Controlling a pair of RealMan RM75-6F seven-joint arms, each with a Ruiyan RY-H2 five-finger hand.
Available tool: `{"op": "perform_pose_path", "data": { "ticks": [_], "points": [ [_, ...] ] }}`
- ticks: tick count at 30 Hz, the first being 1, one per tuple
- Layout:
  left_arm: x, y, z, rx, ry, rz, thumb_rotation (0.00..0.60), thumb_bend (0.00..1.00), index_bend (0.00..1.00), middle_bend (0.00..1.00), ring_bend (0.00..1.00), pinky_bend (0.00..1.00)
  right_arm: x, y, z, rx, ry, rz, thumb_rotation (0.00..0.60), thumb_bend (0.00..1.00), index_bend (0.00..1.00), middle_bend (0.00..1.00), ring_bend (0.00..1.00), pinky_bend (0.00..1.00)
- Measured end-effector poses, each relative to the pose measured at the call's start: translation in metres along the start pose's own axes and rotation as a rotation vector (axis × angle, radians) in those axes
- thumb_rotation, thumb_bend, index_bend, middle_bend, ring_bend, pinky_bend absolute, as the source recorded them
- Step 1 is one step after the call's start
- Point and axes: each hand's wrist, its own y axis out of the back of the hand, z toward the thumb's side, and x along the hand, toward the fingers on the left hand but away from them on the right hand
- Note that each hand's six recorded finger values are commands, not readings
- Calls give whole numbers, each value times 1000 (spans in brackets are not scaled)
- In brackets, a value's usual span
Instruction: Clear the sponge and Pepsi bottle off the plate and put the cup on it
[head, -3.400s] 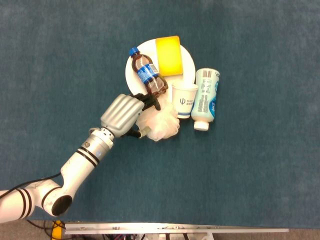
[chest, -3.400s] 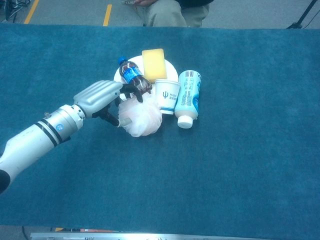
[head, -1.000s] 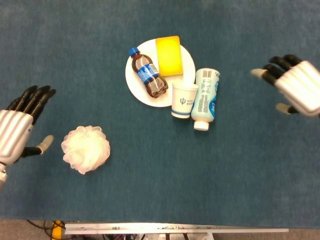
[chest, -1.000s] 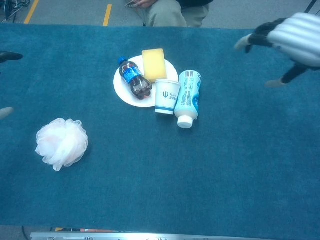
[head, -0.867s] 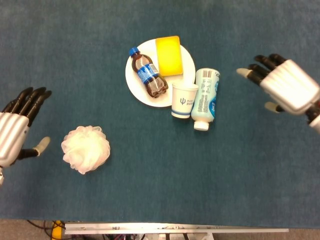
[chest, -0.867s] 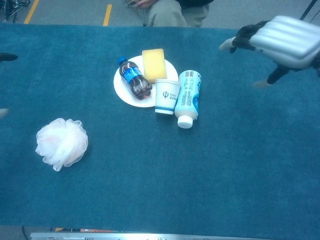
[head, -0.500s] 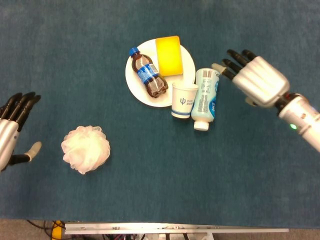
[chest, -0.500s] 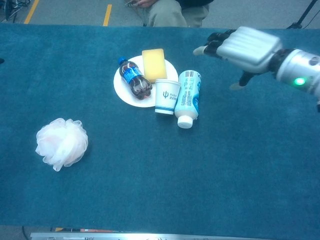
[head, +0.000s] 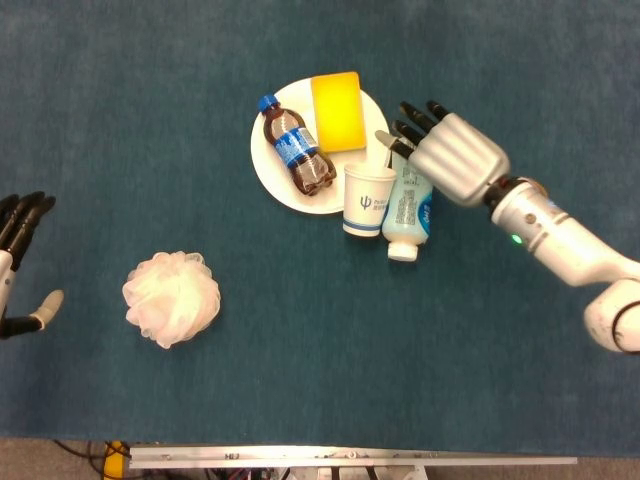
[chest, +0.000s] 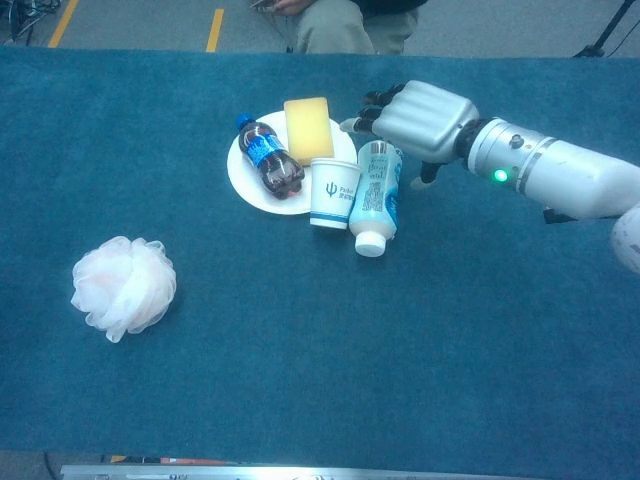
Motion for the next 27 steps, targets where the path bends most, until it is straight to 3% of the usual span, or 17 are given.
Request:
{"op": "perform_pose_path", "data": {
  "ticks": [10, 17, 27],
  "points": [
    [-4, -2, -4, -7, 14, -5, 600, 297, 0, 55, 0, 182, -20, -17, 11, 20, -1, 51, 600, 0, 56, 203, 78, 211],
    [-4, -2, -2, -6, 6, -7, 600, 297, 0, 54, 0, 179, -16, -26, 9, 31, 0, 82, 600, 0, 63, 292, 131, 211],
    [-2, -6, 3, -9, -11, -20, 600, 297, 0, 54, 0, 174, 0, -37, 3, 21, -4, 97, 600, 0, 233, 375, 235, 247]
  ]
}}
